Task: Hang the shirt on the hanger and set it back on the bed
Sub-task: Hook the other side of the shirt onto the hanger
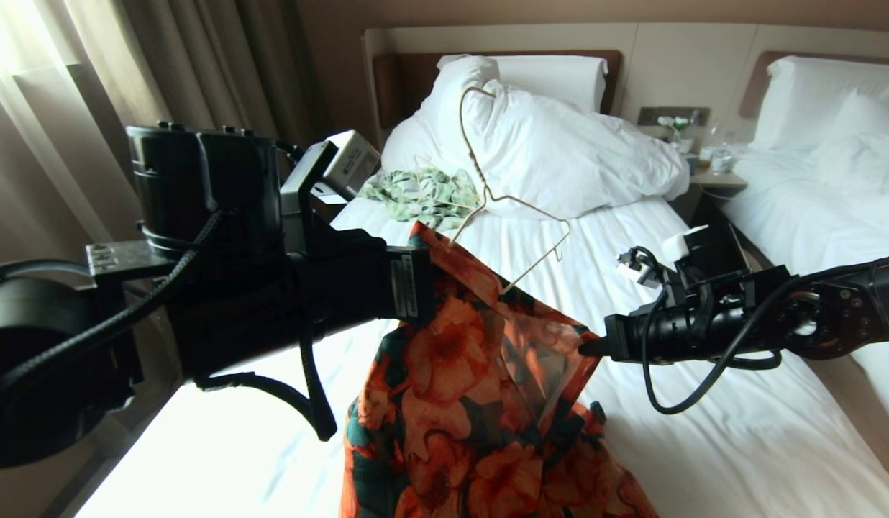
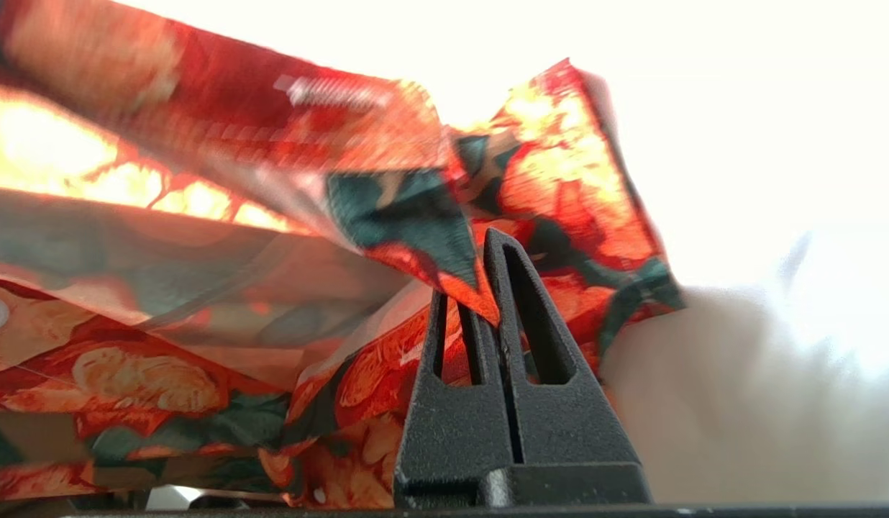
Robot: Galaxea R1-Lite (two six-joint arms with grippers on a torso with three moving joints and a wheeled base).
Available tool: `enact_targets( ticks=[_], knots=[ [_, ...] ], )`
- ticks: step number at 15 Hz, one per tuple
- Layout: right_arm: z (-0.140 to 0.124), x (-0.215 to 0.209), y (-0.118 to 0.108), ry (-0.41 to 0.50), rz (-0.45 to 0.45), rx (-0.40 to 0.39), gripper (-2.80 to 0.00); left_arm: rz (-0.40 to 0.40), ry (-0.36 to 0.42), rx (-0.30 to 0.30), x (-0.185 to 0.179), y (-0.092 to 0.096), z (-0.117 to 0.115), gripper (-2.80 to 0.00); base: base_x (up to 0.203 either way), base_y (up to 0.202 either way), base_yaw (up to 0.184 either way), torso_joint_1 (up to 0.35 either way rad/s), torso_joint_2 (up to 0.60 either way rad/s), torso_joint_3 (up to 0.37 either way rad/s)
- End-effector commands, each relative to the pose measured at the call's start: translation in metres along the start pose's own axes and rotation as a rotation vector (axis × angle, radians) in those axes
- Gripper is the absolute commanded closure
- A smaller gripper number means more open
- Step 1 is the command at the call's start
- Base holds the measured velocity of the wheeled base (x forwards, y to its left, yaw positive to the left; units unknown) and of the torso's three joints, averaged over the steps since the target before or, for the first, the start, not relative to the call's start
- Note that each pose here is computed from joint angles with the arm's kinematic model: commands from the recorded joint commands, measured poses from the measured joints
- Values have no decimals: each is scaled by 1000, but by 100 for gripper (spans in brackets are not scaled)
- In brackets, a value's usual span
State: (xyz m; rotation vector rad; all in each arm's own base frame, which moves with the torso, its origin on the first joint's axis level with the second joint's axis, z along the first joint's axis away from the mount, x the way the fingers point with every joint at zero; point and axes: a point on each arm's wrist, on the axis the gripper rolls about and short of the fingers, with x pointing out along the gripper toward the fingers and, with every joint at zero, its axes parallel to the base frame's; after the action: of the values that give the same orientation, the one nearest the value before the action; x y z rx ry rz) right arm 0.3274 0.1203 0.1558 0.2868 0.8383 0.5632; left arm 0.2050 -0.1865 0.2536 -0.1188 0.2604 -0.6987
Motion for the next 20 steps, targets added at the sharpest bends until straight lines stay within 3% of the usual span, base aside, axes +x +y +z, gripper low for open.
enact_targets(
  ticks=[1,7,10,16,20],
  knots=[
    [5,0,-6,-12,-8,13,0,26,10,-10,0,8,-4,0,0,0,0,0,0,0],
    [22,8,-21,-45,-27,86,0,6,7,-84,-10,9,-12,0,0,0,0,0,0,0],
    [26,8,-24,-55,-27,95,0,-42,-24,-119,-20,-3,-5,0,0,0,0,0,0,0],
    [26,9,-20,-52,-10,122,0,-148,-64,-108,-32,-40,6,0,0,0,0,0,0,0],
    [31,1,-16,-83,32,126,0,-134,24,-97,-31,-40,-11,0,0,0,0,0,0,0]
  ],
)
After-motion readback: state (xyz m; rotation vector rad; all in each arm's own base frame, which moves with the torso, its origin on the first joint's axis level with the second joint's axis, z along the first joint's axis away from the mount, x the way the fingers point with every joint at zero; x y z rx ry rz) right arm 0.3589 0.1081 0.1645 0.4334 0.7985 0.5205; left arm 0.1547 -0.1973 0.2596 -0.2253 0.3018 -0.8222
